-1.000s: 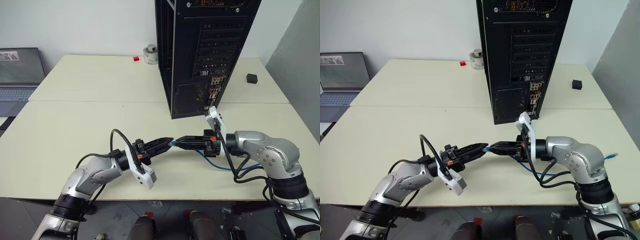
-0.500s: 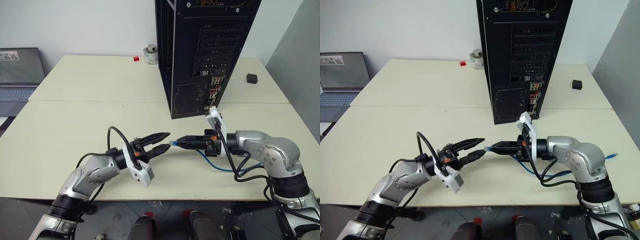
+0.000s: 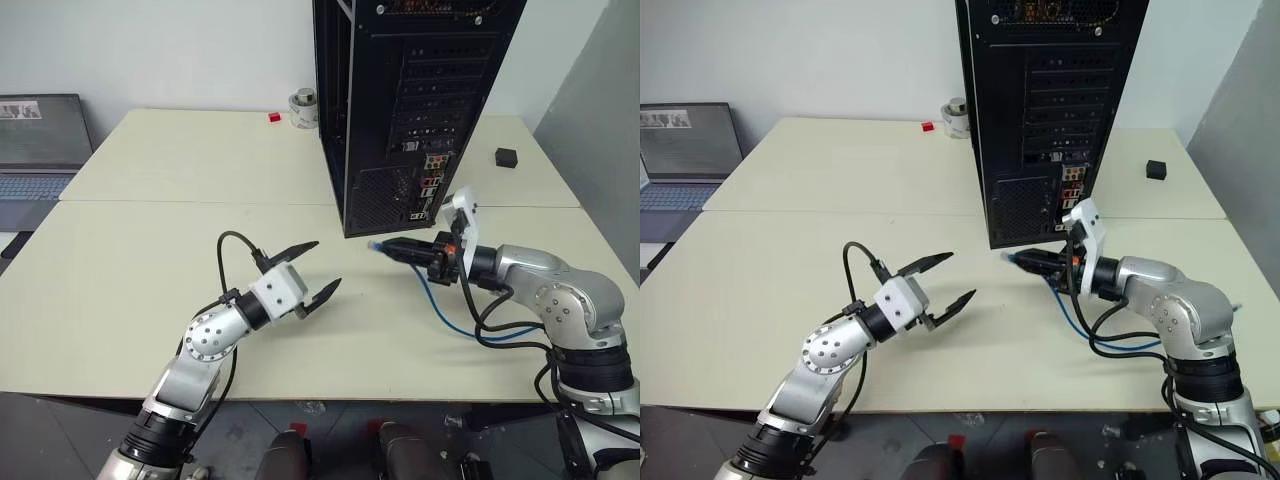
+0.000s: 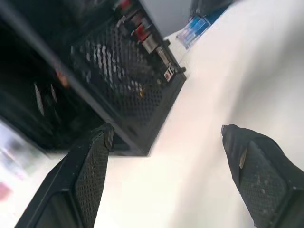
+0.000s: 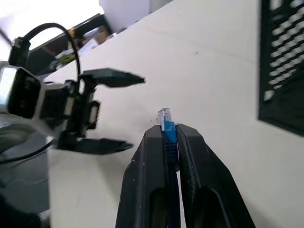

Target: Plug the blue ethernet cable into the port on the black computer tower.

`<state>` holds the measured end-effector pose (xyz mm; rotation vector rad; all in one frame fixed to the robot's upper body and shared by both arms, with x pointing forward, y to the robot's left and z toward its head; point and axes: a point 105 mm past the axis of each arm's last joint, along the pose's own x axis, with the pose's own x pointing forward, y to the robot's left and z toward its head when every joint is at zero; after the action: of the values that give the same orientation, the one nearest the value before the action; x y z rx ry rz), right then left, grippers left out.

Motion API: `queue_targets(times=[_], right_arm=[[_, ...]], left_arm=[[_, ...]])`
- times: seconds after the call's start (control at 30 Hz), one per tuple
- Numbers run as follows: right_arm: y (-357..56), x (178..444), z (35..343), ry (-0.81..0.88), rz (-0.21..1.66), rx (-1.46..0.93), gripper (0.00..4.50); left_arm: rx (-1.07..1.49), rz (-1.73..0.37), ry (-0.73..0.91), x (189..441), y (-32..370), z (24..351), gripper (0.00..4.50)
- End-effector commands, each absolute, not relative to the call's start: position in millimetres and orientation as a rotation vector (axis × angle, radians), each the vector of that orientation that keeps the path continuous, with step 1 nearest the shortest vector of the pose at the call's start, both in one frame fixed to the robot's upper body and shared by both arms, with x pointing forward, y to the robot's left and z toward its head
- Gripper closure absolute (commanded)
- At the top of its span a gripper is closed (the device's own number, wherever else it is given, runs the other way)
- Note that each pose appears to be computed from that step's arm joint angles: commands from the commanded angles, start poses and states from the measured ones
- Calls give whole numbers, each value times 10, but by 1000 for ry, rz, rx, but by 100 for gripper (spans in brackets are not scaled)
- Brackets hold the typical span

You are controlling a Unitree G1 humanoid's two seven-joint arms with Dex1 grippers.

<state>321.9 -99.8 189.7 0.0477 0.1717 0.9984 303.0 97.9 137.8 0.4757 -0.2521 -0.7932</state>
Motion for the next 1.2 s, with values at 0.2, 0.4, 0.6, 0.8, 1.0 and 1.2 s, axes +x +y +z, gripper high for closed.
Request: queue_targets(times=[0.2, 0.4, 0.6, 0.8, 1.0, 1.2], right_arm=[[-1304, 3579, 2198, -91, 505, -128, 447], [-1364, 3712, 2219, -113, 332, -157, 447], [-1354, 3777, 2176, -89, 263, -153, 447], [-1391, 3822, 2182, -76, 233, -129, 447], [-1369, 3843, 2210, -79, 232, -98, 447], [-1381, 3869, 2224, -85, 217, -72, 447]], left_arm=[[235, -812, -45, 3107, 691, 1480, 65], [237, -785, -66, 3196, 544, 1652, 65], [245, -767, -90, 3258, 414, 1832, 65], [264, -757, -97, 3264, 403, 1885, 65], [297, -766, -108, 3245, 375, 1887, 65], [275, -794, -125, 3199, 323, 1927, 65]])
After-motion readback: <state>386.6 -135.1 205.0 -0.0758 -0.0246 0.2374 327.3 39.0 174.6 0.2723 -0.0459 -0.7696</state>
